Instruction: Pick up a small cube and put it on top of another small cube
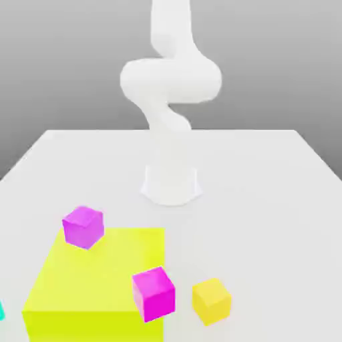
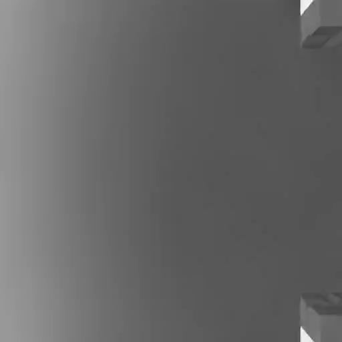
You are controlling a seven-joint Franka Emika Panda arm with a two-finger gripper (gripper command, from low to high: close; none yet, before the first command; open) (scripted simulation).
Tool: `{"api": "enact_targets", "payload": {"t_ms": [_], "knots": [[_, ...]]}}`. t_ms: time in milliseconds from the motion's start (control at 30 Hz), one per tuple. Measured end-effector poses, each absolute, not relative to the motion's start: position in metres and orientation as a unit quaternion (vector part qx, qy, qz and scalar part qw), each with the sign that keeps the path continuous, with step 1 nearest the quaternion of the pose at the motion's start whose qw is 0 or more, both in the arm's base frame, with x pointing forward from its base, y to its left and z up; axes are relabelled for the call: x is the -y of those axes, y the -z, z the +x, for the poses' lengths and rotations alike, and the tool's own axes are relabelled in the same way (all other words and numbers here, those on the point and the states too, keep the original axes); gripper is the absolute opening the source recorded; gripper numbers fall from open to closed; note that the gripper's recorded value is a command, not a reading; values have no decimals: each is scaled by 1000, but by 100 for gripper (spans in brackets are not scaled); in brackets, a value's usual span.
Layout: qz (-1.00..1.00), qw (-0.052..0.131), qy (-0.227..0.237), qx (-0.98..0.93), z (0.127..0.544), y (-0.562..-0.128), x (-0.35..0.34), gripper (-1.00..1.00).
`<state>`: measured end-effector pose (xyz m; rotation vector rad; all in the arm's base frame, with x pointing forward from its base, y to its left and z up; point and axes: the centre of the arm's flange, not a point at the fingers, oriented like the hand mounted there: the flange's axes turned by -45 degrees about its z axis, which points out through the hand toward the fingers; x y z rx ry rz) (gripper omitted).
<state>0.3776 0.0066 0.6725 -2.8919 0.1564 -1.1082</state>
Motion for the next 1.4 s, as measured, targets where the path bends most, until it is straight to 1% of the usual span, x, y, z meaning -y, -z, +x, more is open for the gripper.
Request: {"api": "enact_targets", "payload": {"t_ms": [100, 200, 300, 433, 533, 633, 733, 867, 933, 1067, 1100, 1300, 1400], "knots": [[-942, 38, 316, -107, 411, -621, -15, 0], [-947, 50, 275, -161, 436, -570, -23, 0], [-946, 57, 233, -215, 455, -516, -31, 0], [-939, 59, 178, -288, 469, -443, -42, 0], [-928, 55, 137, -341, 472, -388, -50, 0], [-913, 46, 98, -394, 468, -333, -58, 0], [-894, 32, 60, -443, 457, -281, -66, 0], [-861, 8, 11, -509, 434, -214, -73, 0], [-853, 2, 3, -522, 430, -188, -75, 0], [-851, 0, 0, -526, 428, -142, -75, 0], [-851, 0, 0, -526, 427, -135, -75, -100], [-851, 1, 1, -526, 427, -131, -75, -100], [-850, 1, 1, -526, 428, -153, -75, -100]]}}
